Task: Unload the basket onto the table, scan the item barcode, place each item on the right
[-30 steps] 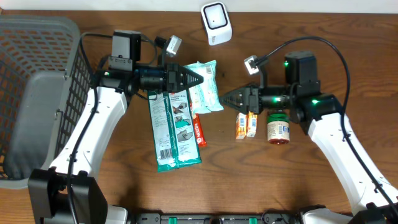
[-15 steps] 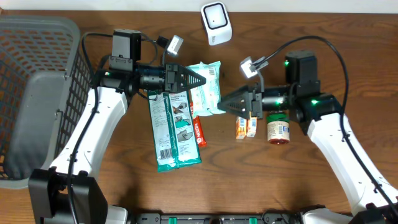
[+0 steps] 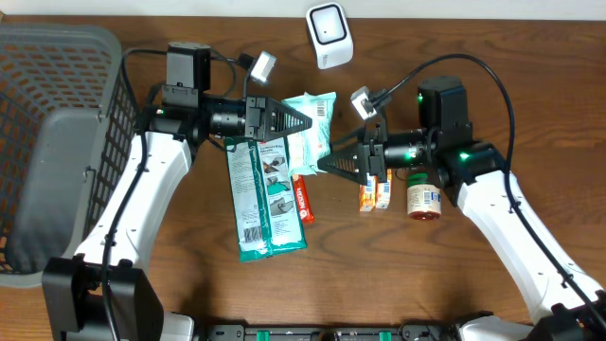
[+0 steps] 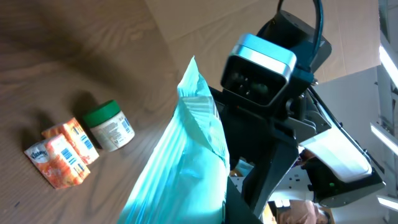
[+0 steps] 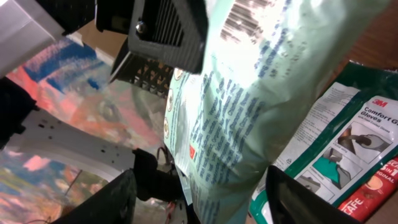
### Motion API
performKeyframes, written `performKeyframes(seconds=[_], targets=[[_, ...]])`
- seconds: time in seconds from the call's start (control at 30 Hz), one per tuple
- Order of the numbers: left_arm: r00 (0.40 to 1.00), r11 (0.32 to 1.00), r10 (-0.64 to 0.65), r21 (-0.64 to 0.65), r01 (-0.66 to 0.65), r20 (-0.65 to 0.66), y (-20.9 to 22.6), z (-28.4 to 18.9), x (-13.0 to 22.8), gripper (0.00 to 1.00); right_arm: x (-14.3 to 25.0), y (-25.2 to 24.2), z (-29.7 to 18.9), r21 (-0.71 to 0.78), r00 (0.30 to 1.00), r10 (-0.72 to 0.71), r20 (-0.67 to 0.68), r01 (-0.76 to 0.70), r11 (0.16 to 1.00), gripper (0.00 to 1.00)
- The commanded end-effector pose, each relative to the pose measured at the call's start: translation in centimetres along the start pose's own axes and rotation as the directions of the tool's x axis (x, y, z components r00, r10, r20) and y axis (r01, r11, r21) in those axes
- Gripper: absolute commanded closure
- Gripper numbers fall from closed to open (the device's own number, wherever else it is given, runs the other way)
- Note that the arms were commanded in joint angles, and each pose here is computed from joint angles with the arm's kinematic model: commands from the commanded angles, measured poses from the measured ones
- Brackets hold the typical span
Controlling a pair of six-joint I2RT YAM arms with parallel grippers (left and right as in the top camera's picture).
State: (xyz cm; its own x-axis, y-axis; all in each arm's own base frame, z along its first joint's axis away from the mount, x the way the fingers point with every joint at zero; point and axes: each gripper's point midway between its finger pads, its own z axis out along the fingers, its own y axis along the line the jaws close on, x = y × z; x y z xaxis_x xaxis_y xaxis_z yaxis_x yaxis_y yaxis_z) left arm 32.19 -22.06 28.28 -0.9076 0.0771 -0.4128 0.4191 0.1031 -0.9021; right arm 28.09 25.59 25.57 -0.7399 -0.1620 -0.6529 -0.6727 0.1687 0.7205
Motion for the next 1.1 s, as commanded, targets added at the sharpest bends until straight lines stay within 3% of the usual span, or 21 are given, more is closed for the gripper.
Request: performKeyframes(seconds=[0.0, 0.27, 0.47, 0.73, 0.8, 0.83, 0.87, 0.9, 1.07], targets=[[0.999, 0.996, -0.015, 0.087, 0.019, -0.041, -1.5, 0.2, 0.6, 0.89, -0.8, -0.5, -0.3, 0.015, 1.000, 0.024, 0.019, -0.025, 1.000, 0.27], [0.999, 0.996, -0.015, 0.086, 0.018, -0.040, -1.5, 0.2, 0.5, 0.89, -1.5, -0.4, -3.1, -0.051, 0.996, 0.061, 0.058, -0.058, 0.997, 0.29], [0.999, 0.996, 0.008, 0.084, -0.005, -0.035, -1.6, 0.3, 0.3, 0.89, -0.3, 0.9, -1.2, -0.091, 0.998, 0.070, 0.000, -0.070, 0.993, 0.31], [0.999, 0.996, 0.008, 0.084, -0.005, -0.035, -1.6, 0.3, 0.3, 0.89, 0.1, 2.2, 0.3, -0.126, 0.999, 0.029, -0.031, -0.032, 0.992, 0.41], [0.999, 0.996, 0.007, 0.084, -0.004, -0.035, -1.6, 0.3, 0.3, 0.89, 0.0, 2.2, 0.3, -0.128, 1.000, 0.013, -0.026, -0.017, 0.992, 0.52], [0.999, 0.996, 0.008, 0.084, -0.005, -0.035, -1.6, 0.3, 0.3, 0.89, -0.1, 2.3, 0.3, -0.129, 1.000, 0.006, -0.023, -0.008, 0.992, 0.71], [0.999, 0.996, 0.008, 0.084, -0.005, -0.035, -1.6, 0.3, 0.3, 0.89, -0.2, 2.3, 0.3, -0.129, 1.000, 0.005, -0.023, -0.008, 0.992, 0.82], [0.999, 0.996, 0.008, 0.084, -0.005, -0.035, -1.5, 0.3, 0.3, 0.89, -0.1, 2.3, 0.3, -0.129, 1.000, 0.006, -0.023, -0.009, 0.992, 0.88], [1.000, 0.998, 0.011, 0.066, -0.009, -0.027, -1.2, 0.3, 0.2, 0.89, -0.1, 2.3, 0.3, -0.130, 1.000, 0.004, -0.024, -0.007, 0.992, 0.87]])
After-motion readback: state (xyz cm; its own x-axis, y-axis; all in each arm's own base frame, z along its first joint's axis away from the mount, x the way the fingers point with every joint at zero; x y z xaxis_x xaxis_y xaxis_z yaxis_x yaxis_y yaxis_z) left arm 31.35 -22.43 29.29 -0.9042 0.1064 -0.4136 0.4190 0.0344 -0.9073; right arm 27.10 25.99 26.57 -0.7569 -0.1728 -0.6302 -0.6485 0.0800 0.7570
